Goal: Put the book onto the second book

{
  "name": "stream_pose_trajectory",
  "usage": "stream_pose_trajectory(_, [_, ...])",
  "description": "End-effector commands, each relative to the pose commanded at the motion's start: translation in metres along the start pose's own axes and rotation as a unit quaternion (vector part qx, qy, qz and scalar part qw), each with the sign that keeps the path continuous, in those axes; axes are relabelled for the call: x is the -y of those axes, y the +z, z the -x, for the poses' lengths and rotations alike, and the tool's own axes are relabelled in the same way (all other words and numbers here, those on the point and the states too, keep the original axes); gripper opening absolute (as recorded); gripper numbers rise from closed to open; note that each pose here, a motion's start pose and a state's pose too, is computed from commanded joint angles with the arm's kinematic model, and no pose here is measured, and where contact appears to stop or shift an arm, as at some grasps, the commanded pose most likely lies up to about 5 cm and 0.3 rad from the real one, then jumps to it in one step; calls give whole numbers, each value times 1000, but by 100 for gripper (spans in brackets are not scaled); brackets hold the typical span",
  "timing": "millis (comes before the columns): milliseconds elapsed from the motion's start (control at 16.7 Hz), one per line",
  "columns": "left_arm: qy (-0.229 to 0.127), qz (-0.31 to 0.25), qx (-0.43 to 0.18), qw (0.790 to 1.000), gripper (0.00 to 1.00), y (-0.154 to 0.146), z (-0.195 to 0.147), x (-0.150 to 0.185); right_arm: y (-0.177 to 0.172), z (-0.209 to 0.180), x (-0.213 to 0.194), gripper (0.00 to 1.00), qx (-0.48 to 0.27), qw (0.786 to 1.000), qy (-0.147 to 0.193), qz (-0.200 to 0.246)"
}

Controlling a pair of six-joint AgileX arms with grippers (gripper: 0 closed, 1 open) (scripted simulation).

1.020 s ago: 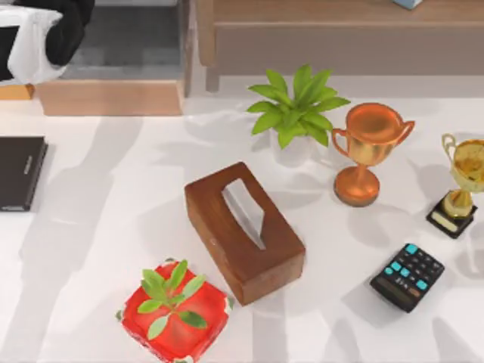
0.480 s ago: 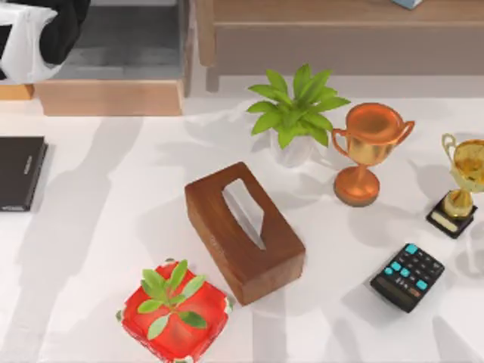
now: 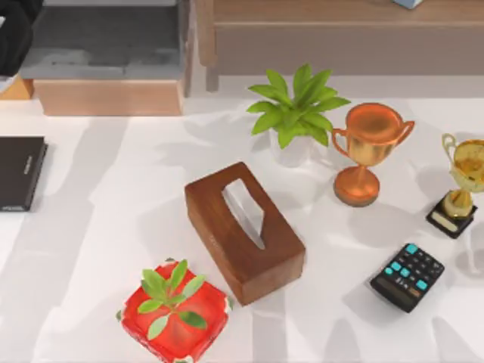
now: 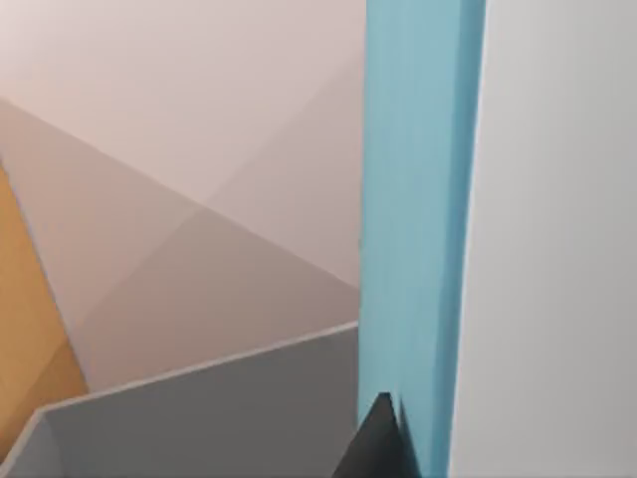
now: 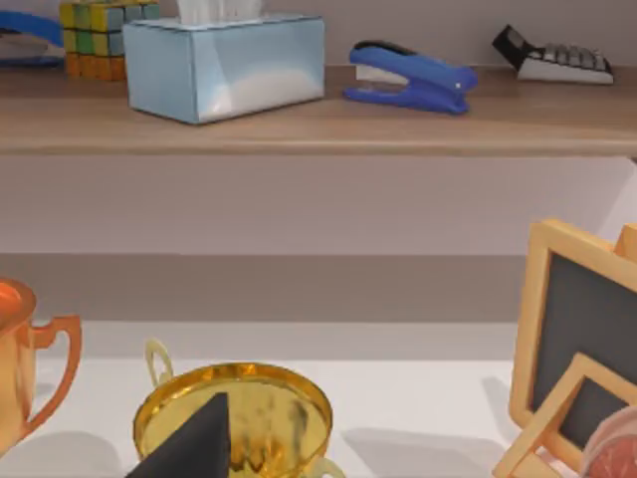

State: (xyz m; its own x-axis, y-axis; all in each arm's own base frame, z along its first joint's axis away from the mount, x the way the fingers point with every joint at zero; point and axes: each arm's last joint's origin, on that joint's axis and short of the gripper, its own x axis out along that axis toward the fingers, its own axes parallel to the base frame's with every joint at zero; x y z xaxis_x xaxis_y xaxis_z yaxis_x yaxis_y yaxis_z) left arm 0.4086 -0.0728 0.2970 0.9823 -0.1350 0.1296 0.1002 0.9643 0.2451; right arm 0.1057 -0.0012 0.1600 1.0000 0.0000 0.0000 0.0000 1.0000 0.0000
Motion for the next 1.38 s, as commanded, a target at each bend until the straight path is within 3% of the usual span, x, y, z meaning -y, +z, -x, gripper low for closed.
stream_pose_trajectory(180, [-15,-124,39,991,0,12,34,-26,0,0,0,100,0,1000,0,0])
stream_pose_trajectory(300, [-16,-220,53,974,0,12,59,-44,0,0,0,100,0,1000,0,0])
stream_pose_trajectory(480, [-16,-362,42,931,0,-5,95,-70,0,0,0,100,0,1000,0,0])
stream_pose_trajectory(720, [-43,-510,-42,858,0,-59,132,-98,0,0,0,100,0,1000,0,0])
stream_pose_trajectory(900, [-99,-565,-128,809,0,-112,155,-112,0,0,0,100,0,1000,0,0])
stream_pose_trajectory(1080, [-170,-577,-198,774,0,-161,172,-116,0,0,0,100,0,1000,0,0])
stream_pose_trajectory(1260, [-218,-571,-234,756,0,-189,183,-115,0,0,0,100,0,1000,0,0])
stream_pose_trajectory(1380, [-223,-570,-237,754,0,-191,184,-115,0,0,0,100,0,1000,0,0])
